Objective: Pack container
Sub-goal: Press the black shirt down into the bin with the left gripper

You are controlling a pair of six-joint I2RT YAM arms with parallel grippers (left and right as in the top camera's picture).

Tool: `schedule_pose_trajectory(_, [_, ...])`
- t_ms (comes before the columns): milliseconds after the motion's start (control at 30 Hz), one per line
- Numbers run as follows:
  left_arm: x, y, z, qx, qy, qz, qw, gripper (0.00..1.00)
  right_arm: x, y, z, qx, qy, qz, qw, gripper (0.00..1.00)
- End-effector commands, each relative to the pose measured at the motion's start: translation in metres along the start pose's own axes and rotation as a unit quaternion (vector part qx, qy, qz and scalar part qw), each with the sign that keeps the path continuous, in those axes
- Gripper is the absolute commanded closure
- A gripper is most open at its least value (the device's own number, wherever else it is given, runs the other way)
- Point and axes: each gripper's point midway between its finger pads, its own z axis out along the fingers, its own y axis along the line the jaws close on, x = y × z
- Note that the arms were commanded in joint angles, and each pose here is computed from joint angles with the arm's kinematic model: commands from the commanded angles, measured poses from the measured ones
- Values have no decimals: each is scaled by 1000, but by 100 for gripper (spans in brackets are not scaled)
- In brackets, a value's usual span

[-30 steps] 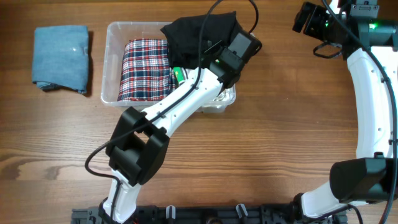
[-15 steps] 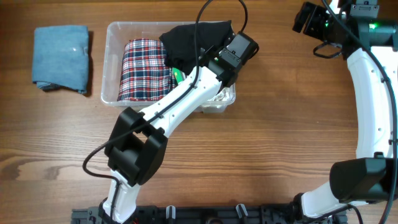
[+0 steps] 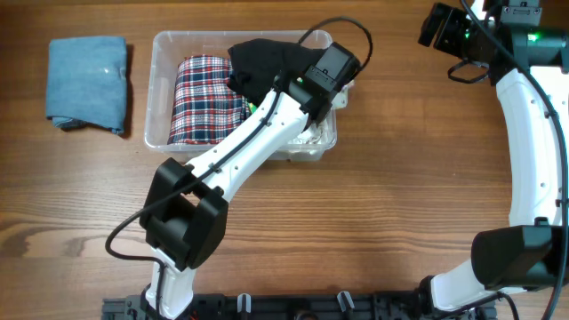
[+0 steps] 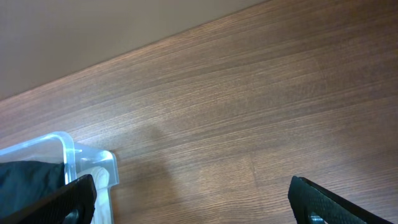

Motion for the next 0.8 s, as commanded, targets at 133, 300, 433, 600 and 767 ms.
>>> schedule_pose_trajectory(133, [8, 12, -8, -8, -3, 98, 995, 96, -3, 3, -2, -6, -4, 6, 1000, 0])
schedule_pose_trajectory(300, [-6, 31, -10, -45, -32, -13, 998, 28, -3, 3, -2, -6, -4, 6, 1000, 0])
schedule_pose_trajectory(433, [-10, 44, -13, -69, -43, -71, 994, 0, -3, 3, -2, -6, -4, 6, 1000, 0])
schedule_pose_trajectory(600, [-8, 71, -41, -103, -80, -172, 976, 0, -3, 3, -2, -6, -4, 6, 1000, 0])
schedule_pose_trajectory(767, [20, 121, -91, -102, -178, -491, 847, 0, -3, 3, -2, -6, -4, 6, 1000, 0])
